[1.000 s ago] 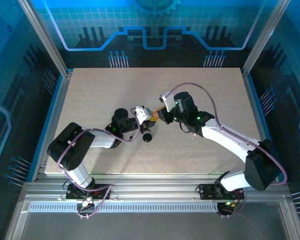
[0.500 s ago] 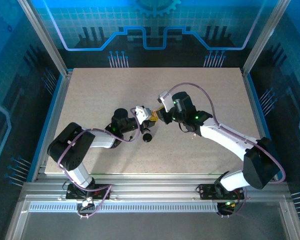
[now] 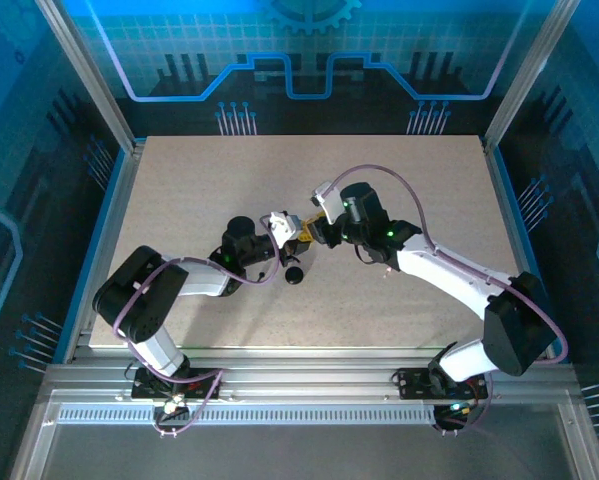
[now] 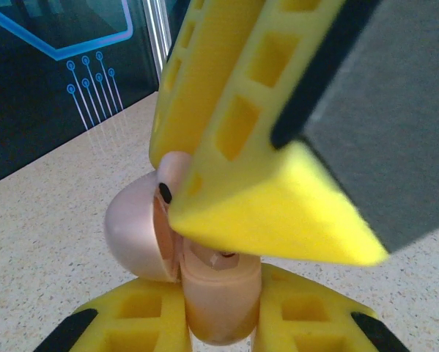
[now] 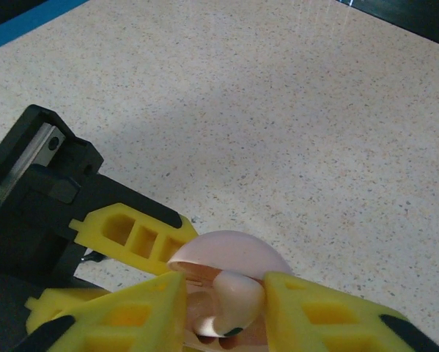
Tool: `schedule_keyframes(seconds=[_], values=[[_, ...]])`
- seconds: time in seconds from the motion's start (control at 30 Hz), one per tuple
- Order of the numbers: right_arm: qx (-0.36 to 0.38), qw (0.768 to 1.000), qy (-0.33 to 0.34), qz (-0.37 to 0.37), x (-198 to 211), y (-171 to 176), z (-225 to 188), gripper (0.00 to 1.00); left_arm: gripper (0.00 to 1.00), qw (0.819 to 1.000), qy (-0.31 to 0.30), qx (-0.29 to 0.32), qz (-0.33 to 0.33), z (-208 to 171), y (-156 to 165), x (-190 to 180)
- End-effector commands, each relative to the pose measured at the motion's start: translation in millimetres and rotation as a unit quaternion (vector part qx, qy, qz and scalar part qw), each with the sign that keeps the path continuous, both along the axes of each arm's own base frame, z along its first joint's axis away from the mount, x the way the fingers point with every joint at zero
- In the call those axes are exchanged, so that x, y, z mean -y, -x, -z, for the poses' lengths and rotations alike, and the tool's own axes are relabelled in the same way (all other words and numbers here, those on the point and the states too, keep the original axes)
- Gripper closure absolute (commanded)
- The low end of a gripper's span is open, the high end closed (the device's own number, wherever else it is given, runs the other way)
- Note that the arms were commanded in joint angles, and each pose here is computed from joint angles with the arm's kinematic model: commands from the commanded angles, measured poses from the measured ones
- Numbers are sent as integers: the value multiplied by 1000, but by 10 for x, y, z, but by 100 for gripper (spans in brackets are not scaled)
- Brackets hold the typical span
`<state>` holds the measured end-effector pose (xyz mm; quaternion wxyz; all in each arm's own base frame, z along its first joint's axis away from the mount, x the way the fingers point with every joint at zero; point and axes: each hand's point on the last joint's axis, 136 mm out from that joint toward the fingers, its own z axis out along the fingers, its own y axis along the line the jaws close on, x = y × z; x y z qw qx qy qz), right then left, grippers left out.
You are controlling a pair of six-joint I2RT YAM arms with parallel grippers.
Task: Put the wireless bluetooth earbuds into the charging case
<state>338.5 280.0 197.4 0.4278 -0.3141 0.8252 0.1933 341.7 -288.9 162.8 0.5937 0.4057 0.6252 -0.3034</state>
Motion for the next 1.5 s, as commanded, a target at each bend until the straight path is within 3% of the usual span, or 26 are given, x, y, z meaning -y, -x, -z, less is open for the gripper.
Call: schedule_keyframes(seconds=[0.0,0.37,0.67,0.9,1.07,1.23,1.47], values=[[4,999,-36,-22,-125,82,-274,60,87,999,20,29,9,-228,62,24],[-11,995,-95,-18,-74,99,-607,48,88,999,24,31,8,-252,68,19],[-38,987,-156,10,109,181,-893,46,87,999,27,30,5,-254,67,12],[-181,950,-248,50,280,232,-795,51,87,999,28,34,5,-289,85,1],[-268,922,-267,83,274,246,-609,56,87,999,29,34,3,-290,95,-14],[-299,902,-298,86,171,191,-482,62,87,999,34,35,1,-303,99,-26],[-313,900,-291,89,108,136,-358,68,87,999,32,34,3,-285,105,-18]])
